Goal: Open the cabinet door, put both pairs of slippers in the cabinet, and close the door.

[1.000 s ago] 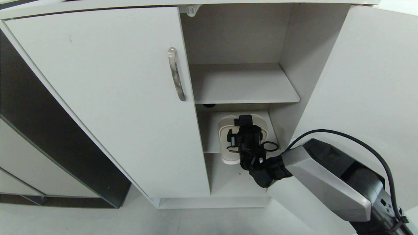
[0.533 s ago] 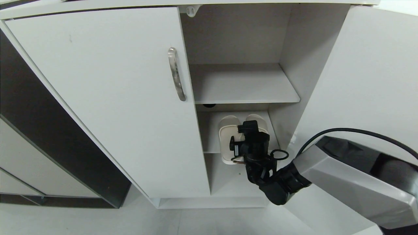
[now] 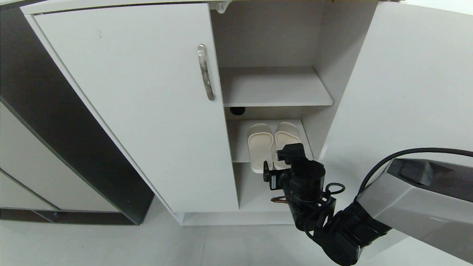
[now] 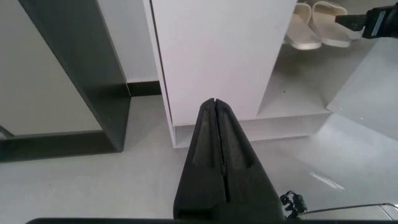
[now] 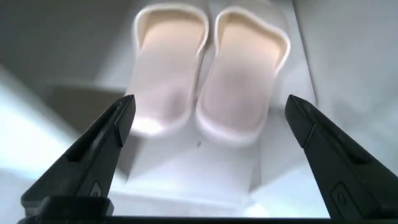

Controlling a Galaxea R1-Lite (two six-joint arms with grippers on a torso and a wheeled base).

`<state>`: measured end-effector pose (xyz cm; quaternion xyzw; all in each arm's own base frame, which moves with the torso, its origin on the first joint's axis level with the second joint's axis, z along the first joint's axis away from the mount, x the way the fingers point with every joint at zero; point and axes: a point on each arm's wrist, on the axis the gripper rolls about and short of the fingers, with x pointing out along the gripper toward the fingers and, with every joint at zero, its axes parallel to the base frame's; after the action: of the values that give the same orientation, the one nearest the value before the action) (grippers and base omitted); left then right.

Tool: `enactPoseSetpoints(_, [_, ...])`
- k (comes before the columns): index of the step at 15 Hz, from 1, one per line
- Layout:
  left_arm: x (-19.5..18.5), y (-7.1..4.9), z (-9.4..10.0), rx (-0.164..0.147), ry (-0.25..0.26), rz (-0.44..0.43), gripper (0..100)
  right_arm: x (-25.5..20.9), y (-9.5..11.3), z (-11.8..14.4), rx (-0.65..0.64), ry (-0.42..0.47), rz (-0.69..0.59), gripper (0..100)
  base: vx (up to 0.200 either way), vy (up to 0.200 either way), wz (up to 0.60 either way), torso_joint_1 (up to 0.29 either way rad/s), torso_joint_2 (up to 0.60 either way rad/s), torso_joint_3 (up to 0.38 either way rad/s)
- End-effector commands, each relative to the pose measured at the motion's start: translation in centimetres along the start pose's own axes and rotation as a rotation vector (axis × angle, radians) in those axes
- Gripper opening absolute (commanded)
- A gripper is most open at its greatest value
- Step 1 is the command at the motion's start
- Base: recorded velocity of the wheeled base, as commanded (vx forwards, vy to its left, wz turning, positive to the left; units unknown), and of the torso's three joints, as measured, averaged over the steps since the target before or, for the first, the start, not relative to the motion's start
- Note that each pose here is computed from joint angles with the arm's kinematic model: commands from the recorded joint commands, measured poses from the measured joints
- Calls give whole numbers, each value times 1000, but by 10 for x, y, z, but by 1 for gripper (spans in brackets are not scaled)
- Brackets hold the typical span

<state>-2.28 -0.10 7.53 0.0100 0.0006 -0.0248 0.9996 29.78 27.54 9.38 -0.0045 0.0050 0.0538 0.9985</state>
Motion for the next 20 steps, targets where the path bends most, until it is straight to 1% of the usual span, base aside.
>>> enactPoseSetpoints(1, [0, 0, 0, 1, 1, 0, 0, -3, 1, 3, 4, -6, 7, 100, 0, 0, 0, 0, 0, 0])
enactPoseSetpoints(10, [0, 0, 0, -3, 1, 0, 0, -9, -1, 4, 7, -13, 10, 100, 0, 0, 0, 0, 0, 0])
enactPoseSetpoints(18, [0, 0, 0, -3, 1, 0, 0, -8, -2, 1, -3, -5, 6, 100, 0, 0, 0, 5, 3, 179])
enactPoseSetpoints(20, [0, 0, 0, -3, 1, 0, 0, -8, -4, -4, -17, 10, 1, 100, 0, 0, 0, 2, 0, 203])
